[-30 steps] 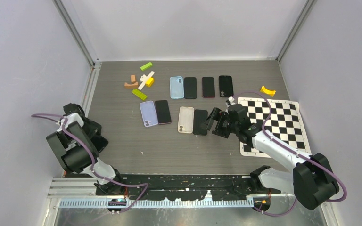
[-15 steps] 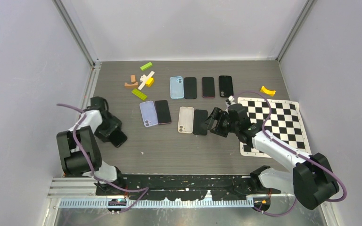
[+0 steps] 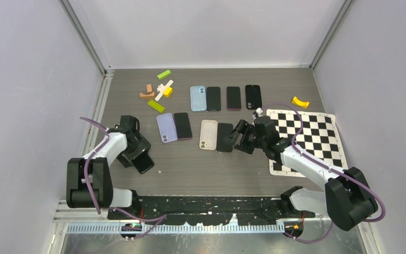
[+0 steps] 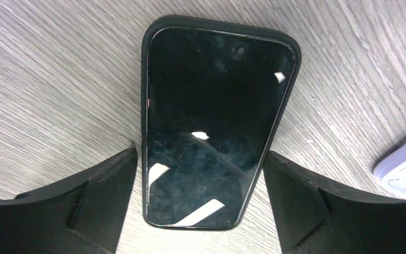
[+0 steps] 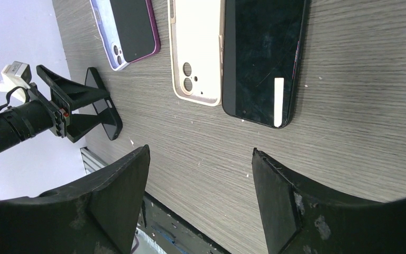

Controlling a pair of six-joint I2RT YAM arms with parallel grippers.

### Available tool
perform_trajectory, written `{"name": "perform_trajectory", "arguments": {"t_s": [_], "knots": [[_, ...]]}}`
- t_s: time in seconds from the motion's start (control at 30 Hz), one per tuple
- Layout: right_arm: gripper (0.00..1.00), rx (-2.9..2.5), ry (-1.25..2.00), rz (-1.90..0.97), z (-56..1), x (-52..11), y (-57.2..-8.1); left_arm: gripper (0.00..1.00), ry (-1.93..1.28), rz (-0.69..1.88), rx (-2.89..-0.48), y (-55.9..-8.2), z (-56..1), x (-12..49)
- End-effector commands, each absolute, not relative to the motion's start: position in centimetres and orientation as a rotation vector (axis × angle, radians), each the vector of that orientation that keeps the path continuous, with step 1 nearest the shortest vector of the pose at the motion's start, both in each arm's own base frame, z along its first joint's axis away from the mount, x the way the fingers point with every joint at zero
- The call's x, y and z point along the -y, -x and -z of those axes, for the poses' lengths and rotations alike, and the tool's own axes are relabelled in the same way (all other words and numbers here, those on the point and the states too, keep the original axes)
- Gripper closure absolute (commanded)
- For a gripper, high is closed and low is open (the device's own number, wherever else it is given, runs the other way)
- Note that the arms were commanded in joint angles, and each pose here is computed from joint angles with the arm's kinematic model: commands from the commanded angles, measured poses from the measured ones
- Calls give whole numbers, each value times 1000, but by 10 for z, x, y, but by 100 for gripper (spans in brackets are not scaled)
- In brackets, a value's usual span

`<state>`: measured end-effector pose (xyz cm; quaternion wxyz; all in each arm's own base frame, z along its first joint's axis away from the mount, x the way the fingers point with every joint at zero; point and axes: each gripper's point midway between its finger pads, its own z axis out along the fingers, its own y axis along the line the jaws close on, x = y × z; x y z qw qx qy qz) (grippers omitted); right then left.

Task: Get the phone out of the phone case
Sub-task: Pick up the phone at the center of the board.

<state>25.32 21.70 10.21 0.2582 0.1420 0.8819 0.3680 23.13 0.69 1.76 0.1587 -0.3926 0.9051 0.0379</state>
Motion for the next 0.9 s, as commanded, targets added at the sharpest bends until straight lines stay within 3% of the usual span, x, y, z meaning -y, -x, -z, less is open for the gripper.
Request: {"name": "perform_trajectory", "arguments": {"t_s": [0.0,0.3,0.47,0.57,0.7,0.87], "knots": [[24,-2347,-396,-1042,-112,-223,-261,1,1037,-217,-2598,-240,-24,-21],[24,-2342,-366,-1083,-116,-230,-264,2,1033,-198,-2633,-242,-3,-17],[24,-2359,-379,-1085,-111,-230,-262,34,1038,-110,-2617,-247,-5,-8],[30,-2347,-371,-1126,-114,-235,-262,49,1022,50,-2579,-252,-10,8],[39,-2318,-340,-1191,-119,-249,-264,54,925,200,-2601,-246,-18,42],[41,-2295,-223,-1216,-120,-287,-258,56,802,324,-2591,-241,-35,72]]}}
